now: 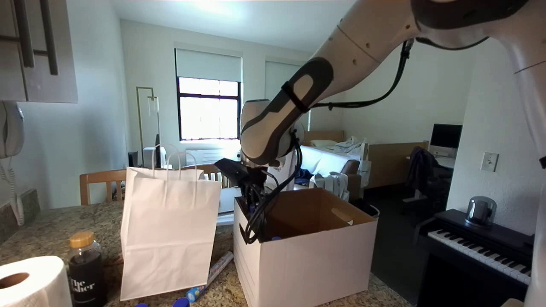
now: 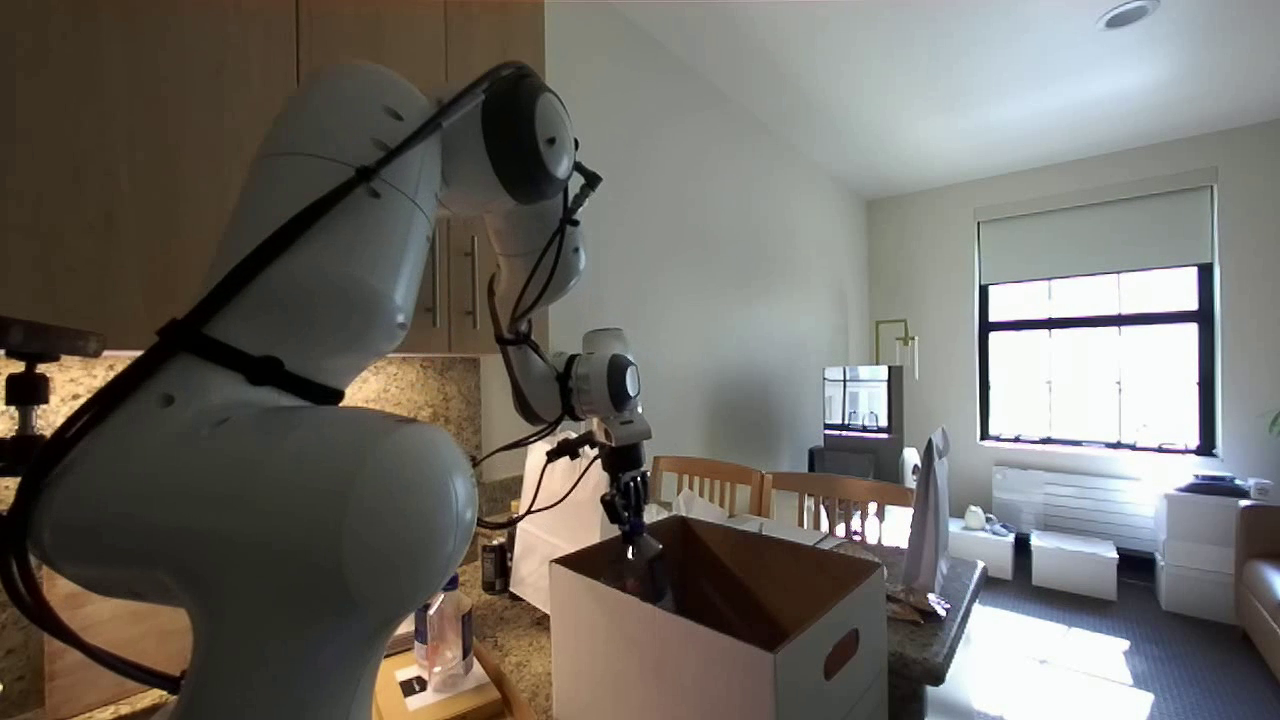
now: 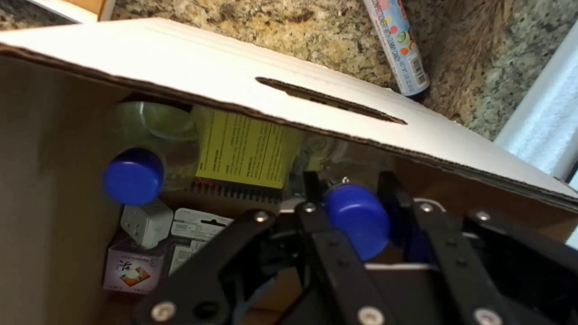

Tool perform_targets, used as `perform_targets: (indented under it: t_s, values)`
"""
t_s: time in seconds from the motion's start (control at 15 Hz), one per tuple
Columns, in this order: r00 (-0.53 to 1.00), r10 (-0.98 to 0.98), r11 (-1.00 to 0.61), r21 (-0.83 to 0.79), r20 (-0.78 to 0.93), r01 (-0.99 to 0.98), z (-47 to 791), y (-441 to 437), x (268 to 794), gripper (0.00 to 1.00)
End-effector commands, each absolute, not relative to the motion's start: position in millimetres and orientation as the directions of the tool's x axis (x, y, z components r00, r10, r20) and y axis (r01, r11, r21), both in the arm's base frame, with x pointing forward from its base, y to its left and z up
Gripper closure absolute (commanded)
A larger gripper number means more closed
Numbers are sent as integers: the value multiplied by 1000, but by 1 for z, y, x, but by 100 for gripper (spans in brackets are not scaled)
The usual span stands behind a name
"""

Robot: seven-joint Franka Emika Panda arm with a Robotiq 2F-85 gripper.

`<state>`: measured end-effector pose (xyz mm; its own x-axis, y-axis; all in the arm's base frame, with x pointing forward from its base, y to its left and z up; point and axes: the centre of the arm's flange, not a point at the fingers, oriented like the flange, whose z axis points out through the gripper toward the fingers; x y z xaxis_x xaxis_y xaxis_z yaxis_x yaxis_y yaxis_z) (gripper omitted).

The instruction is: Remove the water bottles from the box

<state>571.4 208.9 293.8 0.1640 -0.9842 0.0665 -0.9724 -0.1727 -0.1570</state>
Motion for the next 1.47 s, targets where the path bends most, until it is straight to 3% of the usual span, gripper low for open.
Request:
perform_targets:
  t_s: [0.0,0.47,1.07,1.4]
  values:
    - [253,-965,-261,-247,64,-933,335,195,492,90]
    - [362,-925,-379,-352,116,-856,406,138,441,90]
    - [766,-640,-737,-329,57,-591,513,159,530,90]
    - [894,-440,-845,-296,-89,-445,490,235,554,90]
